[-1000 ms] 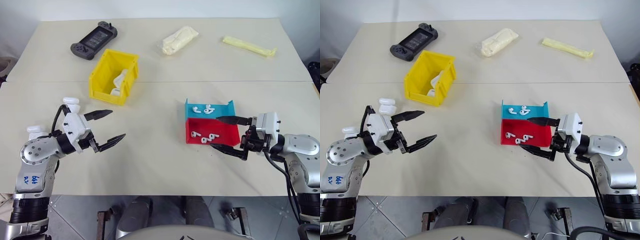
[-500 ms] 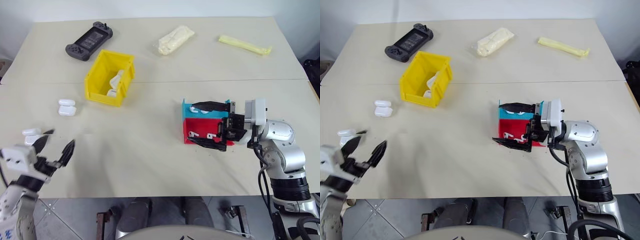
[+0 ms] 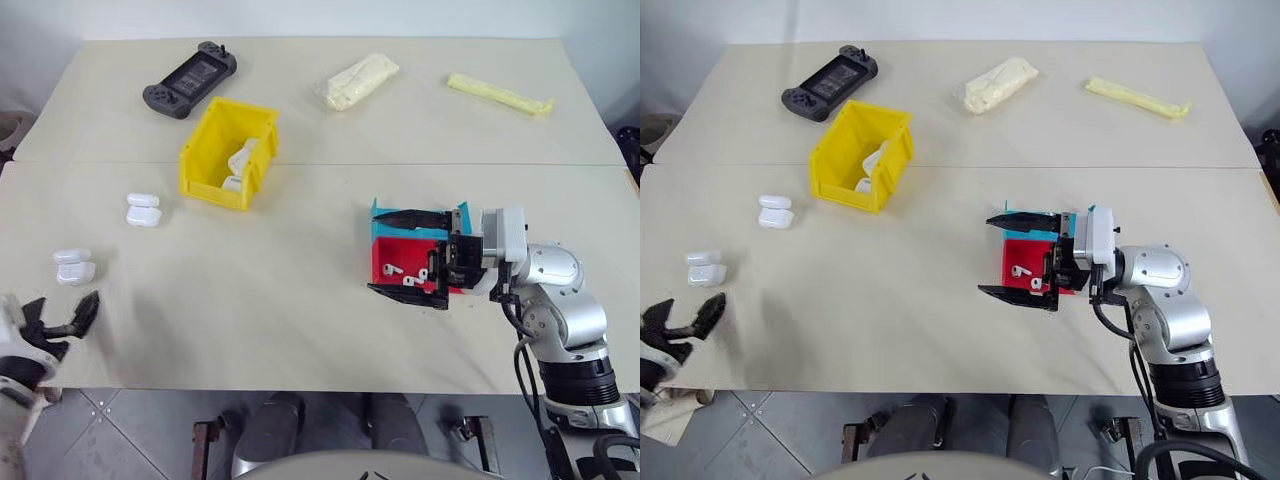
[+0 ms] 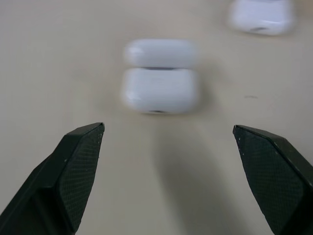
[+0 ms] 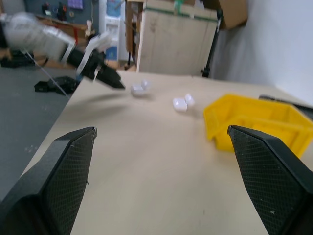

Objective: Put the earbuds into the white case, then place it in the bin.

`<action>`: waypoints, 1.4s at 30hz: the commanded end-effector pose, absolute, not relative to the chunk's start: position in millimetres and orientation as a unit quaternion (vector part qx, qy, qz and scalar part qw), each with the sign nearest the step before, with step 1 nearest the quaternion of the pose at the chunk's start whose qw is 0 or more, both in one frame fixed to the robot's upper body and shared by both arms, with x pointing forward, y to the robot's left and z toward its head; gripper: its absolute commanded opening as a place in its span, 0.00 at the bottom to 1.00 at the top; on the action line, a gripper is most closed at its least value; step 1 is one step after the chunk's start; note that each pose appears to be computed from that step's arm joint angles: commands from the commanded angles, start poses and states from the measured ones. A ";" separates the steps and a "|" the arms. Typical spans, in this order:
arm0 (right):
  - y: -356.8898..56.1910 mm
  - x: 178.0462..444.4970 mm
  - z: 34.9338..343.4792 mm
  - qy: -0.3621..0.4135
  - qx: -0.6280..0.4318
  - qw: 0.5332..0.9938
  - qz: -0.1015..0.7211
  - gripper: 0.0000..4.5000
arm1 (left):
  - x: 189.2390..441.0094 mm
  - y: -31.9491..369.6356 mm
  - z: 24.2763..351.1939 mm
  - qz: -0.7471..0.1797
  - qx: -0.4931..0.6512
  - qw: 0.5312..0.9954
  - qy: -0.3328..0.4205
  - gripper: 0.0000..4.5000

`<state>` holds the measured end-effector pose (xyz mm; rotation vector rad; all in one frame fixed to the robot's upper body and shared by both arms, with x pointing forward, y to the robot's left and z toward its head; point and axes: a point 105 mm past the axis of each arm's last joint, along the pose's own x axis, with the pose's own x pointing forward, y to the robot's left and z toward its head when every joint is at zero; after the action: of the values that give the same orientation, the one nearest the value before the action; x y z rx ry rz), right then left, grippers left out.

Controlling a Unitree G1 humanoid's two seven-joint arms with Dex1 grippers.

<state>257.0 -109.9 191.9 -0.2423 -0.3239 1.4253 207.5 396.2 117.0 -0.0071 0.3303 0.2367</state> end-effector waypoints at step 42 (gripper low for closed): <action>-100.4 247.9 197.7 -0.166 -0.106 0.746 0.636 1.00 | 254.9 412.1 120.3 0.089 -0.054 0.894 0.436 0.65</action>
<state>254.2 -104.8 190.5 -0.2201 -0.3192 1.3766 260.0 407.8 121.9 -0.1285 0.8810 0.1686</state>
